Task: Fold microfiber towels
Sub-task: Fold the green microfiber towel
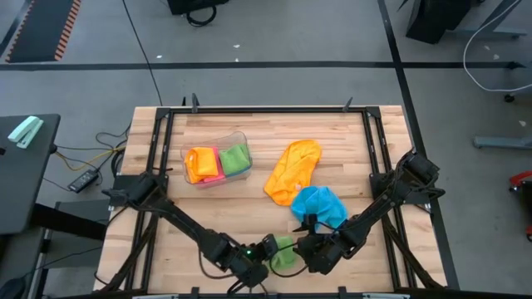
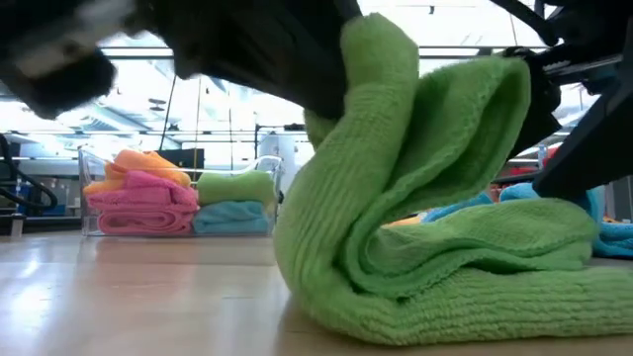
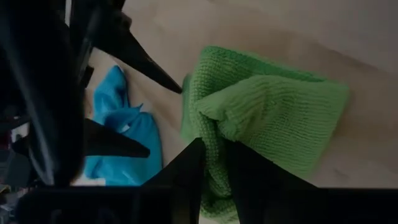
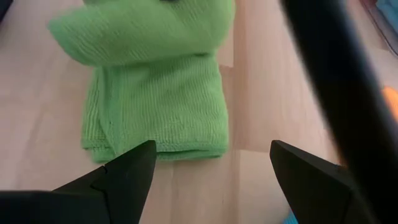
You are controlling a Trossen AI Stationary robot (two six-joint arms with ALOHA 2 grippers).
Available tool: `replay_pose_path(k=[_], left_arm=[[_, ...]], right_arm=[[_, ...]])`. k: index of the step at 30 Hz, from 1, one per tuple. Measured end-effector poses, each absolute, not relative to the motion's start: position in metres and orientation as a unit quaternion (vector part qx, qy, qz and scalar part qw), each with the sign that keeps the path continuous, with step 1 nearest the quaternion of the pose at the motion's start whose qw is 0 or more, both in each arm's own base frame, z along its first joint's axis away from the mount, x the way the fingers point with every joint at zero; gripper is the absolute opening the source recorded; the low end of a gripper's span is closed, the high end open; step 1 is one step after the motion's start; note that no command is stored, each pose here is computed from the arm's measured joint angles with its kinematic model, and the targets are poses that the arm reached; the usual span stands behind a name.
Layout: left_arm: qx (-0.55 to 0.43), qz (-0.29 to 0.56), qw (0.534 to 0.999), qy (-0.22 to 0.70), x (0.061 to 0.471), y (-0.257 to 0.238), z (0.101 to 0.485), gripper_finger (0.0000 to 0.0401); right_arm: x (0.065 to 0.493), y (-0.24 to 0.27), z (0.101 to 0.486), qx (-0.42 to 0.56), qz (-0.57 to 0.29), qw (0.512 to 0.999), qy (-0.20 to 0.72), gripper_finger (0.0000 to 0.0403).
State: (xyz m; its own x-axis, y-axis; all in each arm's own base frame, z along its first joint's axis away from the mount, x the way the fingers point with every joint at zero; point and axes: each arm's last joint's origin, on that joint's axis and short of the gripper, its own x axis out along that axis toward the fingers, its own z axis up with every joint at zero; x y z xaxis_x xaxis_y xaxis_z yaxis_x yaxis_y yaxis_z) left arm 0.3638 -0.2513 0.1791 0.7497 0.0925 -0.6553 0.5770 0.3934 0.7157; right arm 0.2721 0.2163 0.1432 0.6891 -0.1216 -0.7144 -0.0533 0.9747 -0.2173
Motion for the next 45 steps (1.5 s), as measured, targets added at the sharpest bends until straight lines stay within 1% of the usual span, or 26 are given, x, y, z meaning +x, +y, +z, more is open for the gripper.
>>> replay_pose_path(k=[4,8,16,20,27,31,35,39,45], left_arm=[[0.513,-0.169,0.778,0.322,0.37,-0.243,0.179,0.0082],[0.496,-0.172,0.786,0.326,0.375,-0.236,0.178,0.009],[0.484,-0.175,0.791,0.33,0.381,-0.227,0.178,0.0119],[0.466,-0.191,0.799,0.329,0.386,-0.224,0.174,0.0158],[0.458,-0.22,0.806,0.303,0.395,-0.217,0.177,0.0258],[0.442,-0.228,0.814,0.298,0.403,-0.205,0.178,0.029],[0.443,-0.221,0.819,0.289,0.408,-0.198,0.18,0.0294],[0.442,-0.224,0.825,0.272,0.411,-0.199,0.182,0.0287],[0.433,-0.217,0.835,0.262,0.413,-0.198,0.184,0.0272]], right_arm=[[0.268,0.218,0.141,-0.107,-0.012,0.91,0.401,0.0326],[0.255,0.219,0.129,-0.106,-0.012,0.907,0.407,0.0326],[0.241,0.211,0.106,-0.055,0.009,0.935,0.351,0.0326],[0.24,0.208,0.103,-0.05,0.012,0.939,0.339,0.0326],[0.241,0.208,0.103,-0.051,0.012,0.94,0.336,0.0326],[0.241,0.208,0.103,-0.052,0.013,0.94,0.337,0.0326],[0.239,0.207,0.11,-0.048,0.017,0.94,0.337,0.0326],[0.236,0.208,0.121,-0.033,0.037,0.94,0.338,0.0326],[0.235,0.209,0.119,-0.031,0.034,0.939,0.342,0.0326]])
